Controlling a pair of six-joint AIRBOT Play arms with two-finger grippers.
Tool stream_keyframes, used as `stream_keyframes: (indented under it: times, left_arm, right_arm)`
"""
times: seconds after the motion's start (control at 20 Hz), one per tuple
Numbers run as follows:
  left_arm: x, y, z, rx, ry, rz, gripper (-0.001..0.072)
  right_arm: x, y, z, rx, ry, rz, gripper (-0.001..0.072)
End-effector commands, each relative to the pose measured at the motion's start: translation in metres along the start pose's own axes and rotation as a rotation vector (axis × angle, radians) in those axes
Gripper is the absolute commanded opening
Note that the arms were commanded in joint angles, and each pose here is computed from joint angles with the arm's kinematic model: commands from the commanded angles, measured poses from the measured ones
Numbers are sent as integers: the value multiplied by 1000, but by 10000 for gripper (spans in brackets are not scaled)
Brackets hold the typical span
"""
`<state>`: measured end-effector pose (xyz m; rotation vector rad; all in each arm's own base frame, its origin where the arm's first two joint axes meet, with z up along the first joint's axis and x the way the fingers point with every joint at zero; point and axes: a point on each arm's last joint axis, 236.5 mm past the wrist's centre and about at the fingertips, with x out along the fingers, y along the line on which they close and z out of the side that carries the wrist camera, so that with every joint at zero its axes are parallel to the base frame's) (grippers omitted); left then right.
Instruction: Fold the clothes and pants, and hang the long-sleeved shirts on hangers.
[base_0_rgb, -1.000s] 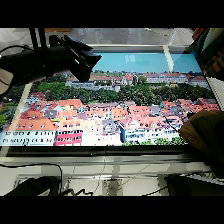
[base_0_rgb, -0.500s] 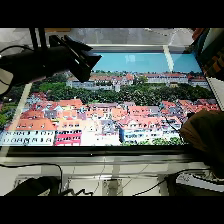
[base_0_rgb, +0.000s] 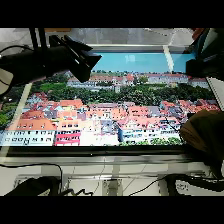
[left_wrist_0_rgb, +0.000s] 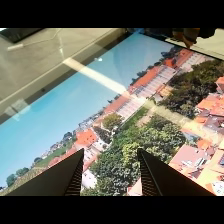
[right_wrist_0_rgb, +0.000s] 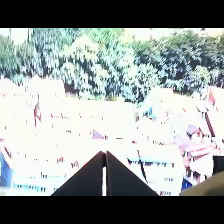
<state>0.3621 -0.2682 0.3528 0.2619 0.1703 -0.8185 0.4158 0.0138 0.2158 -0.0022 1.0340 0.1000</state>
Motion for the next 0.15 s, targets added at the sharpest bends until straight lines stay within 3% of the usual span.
stream_keyframes:
  times: [0.0,0.1]
  left_arm:
    - [0,1,-1,0,1,1,366]
    - [0,1,-1,0,2,1,366]
  right_arm:
    - [-1,22,-36,6,155,-66,21]
    - [-5,31,-55,1,237,-35,23]
